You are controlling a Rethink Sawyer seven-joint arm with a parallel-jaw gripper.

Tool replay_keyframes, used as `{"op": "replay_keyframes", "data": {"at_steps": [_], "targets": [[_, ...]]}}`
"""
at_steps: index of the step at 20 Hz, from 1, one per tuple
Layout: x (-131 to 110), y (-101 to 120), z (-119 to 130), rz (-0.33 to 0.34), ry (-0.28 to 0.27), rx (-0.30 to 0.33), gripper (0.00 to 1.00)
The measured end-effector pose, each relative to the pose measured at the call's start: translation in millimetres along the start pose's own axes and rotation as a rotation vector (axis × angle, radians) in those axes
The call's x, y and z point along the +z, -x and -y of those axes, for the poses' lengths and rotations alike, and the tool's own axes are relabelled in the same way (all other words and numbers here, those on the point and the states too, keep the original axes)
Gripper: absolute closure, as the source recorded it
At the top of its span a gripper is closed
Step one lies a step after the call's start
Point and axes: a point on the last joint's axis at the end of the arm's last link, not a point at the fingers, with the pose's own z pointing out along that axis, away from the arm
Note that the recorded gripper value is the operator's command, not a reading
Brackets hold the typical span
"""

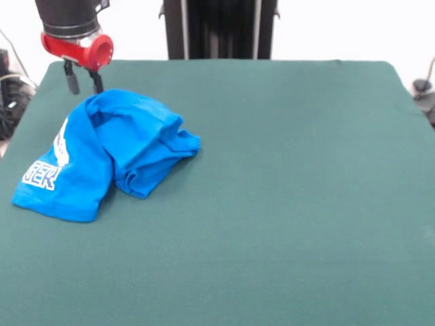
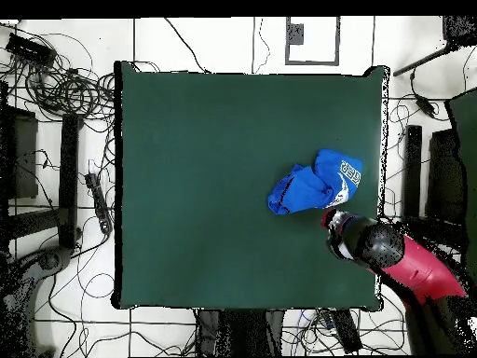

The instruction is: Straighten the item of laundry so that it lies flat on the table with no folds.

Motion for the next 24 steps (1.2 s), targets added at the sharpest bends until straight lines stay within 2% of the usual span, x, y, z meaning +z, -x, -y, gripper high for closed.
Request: {"op": "replay_keyframes", "data": {"at_steps": [10,24], "targets": [[-4,2,36,-0.019,-0.028,0.003,0.00],[-14,7,39,-0.023,-0.044,-0.014,0.00]]}}
